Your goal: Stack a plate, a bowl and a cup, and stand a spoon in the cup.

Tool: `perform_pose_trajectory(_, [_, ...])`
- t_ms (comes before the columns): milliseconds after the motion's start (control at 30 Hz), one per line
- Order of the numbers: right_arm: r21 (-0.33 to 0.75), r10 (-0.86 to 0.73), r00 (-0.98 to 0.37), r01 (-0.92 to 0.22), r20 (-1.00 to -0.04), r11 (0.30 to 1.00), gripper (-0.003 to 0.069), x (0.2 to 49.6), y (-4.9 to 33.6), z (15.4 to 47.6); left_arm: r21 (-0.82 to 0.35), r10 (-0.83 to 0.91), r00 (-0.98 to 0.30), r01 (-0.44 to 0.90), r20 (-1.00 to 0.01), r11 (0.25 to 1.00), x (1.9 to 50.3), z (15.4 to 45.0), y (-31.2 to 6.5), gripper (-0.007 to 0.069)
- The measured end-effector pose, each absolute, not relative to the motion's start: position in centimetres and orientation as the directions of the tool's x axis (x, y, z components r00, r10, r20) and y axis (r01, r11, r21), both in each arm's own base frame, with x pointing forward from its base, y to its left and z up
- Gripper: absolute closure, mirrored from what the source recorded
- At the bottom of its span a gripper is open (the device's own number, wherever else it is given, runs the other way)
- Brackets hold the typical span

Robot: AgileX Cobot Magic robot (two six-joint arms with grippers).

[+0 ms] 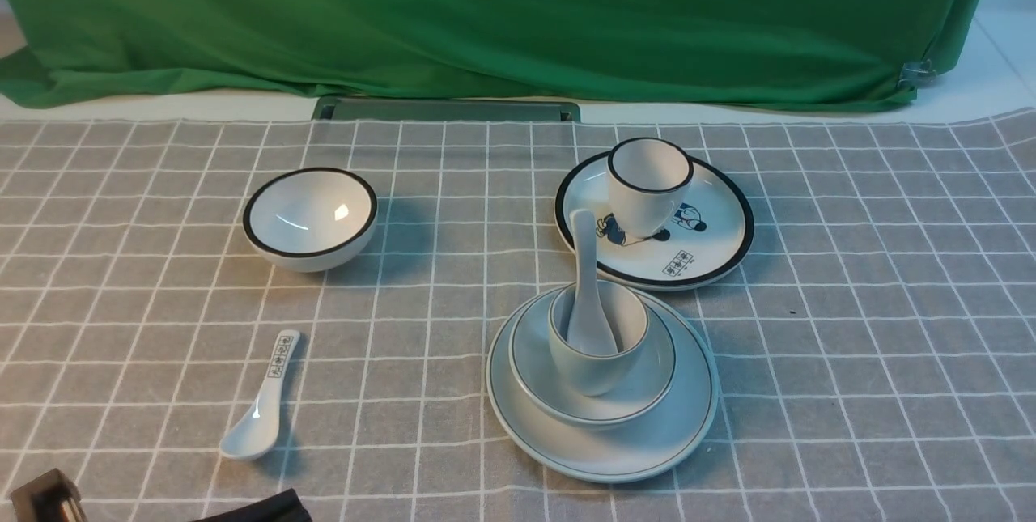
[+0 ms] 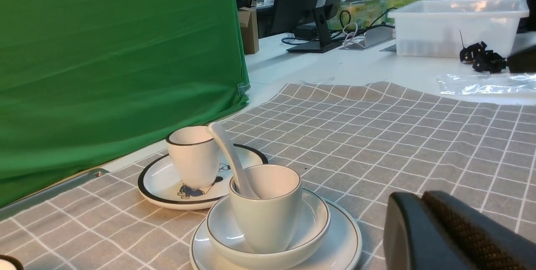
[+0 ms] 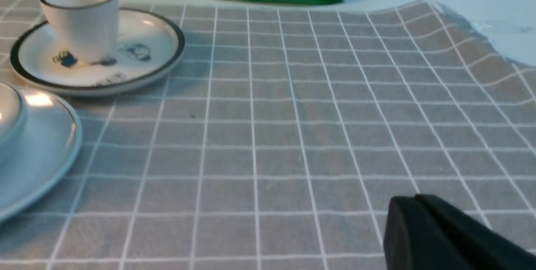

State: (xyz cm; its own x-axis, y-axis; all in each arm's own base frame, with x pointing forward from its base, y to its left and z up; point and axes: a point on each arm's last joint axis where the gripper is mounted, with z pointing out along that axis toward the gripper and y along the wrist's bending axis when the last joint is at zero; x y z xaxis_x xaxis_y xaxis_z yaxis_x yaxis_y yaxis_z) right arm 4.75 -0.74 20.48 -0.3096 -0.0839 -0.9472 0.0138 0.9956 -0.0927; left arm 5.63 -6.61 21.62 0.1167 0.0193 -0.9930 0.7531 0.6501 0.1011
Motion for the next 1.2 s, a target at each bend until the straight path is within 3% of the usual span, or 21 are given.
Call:
perform_pose_trajectory(200, [-0.101,-0.095,-0.35,-0.001,-0.932,0.995,0.0643,5.1,-0.6,17.3,0.104,0.022,0.118,0.753,-0.993,0.649,5.6,21.6,-6.6,0.0613])
perform_pose_trajectory(1200, [-0.051,-0.046,-0.317,0.009,-0.947,0.999,0.0624,5.2,-0.5,17.5,0.104,0.022,0.118,0.753,-0.993,0.649,5.6,21.6,-6.6,0.0613])
